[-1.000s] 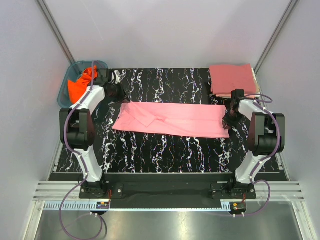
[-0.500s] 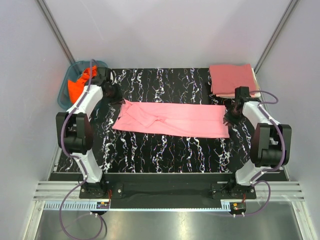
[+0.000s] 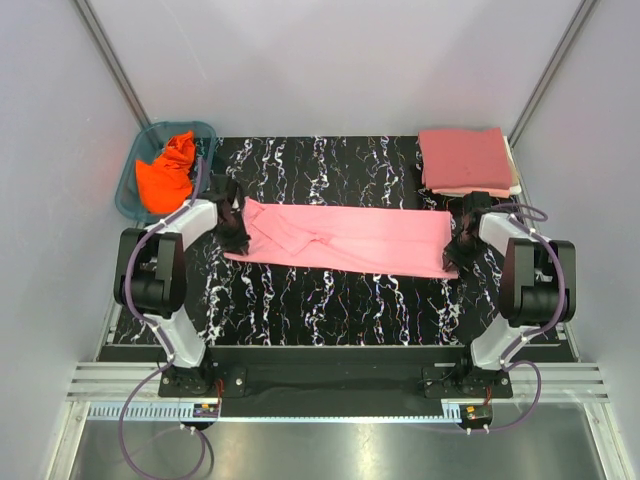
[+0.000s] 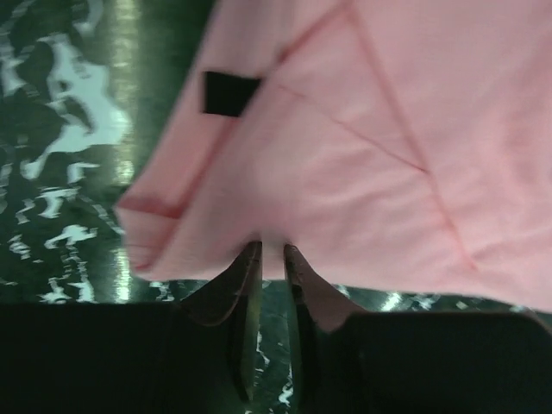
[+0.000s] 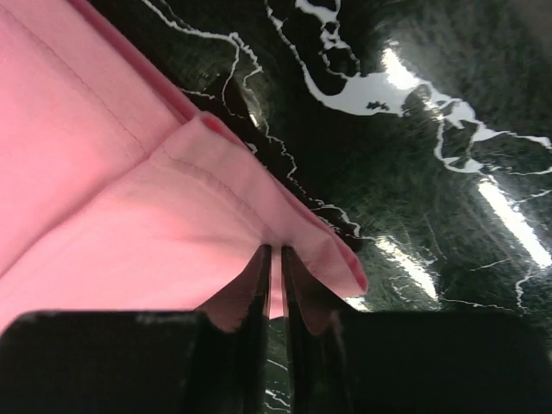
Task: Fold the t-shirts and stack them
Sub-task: Fold the tshirt
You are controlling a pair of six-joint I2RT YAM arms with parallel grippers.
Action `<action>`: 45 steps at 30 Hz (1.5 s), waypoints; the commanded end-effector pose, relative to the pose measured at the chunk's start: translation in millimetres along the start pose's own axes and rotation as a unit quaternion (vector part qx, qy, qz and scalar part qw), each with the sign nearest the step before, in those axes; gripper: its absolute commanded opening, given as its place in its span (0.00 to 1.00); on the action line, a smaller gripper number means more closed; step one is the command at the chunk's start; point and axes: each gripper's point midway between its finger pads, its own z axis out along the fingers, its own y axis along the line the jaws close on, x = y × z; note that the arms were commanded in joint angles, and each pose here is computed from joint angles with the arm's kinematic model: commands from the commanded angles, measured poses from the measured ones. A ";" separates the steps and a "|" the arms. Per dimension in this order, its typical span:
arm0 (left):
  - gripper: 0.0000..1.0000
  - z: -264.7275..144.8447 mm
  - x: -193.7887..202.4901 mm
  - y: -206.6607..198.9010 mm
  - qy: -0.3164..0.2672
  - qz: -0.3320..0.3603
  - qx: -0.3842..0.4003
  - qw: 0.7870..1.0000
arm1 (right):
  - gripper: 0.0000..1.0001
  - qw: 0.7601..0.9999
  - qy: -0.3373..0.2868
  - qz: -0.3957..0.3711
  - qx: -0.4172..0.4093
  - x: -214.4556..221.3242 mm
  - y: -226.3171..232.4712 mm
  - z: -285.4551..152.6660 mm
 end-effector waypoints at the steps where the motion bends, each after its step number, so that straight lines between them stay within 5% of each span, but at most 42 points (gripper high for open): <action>1: 0.20 9.6 -2.2 42.5 -0.020 -0.046 -0.080 0.996 | 0.16 0.998 -0.004 0.021 0.053 10.2 -25.6 8.5; 7: 0.18 11.2 22.2 57.0 -0.005 -0.062 -0.103 0.993 | 0.16 0.999 -0.017 0.011 0.050 9.3 -29.4 4.7; 11: 0.18 -21.1 11.1 52.8 -0.049 -0.064 -0.089 0.993 | 0.16 0.999 -0.037 0.009 0.022 2.4 -20.8 -11.2; 17: 0.28 -58.9 -12.7 12.4 -0.097 -0.040 0.006 0.995 | 0.17 1.000 -0.026 0.010 -0.005 4.0 -9.5 -15.9; 23: 0.27 -45.0 -7.6 -38.3 -0.073 -0.036 0.142 0.986 | 0.17 0.999 -0.034 0.010 0.007 0.9 -13.0 -15.9; 36: 0.30 -7.5 35.9 -9.1 -0.008 -0.074 0.061 0.995 | 0.16 0.994 -0.004 0.078 0.076 14.3 -78.5 -5.4; 41: 0.37 -57.5 -13.0 -45.0 -0.068 -0.029 0.129 0.989 | 0.17 0.997 -0.025 0.074 0.025 1.0 -58.8 -31.8; 45: 0.40 -73.7 -66.2 -51.3 -0.110 0.028 0.100 0.988 | 0.19 0.995 -0.062 0.064 -0.032 -20.6 -35.5 -68.2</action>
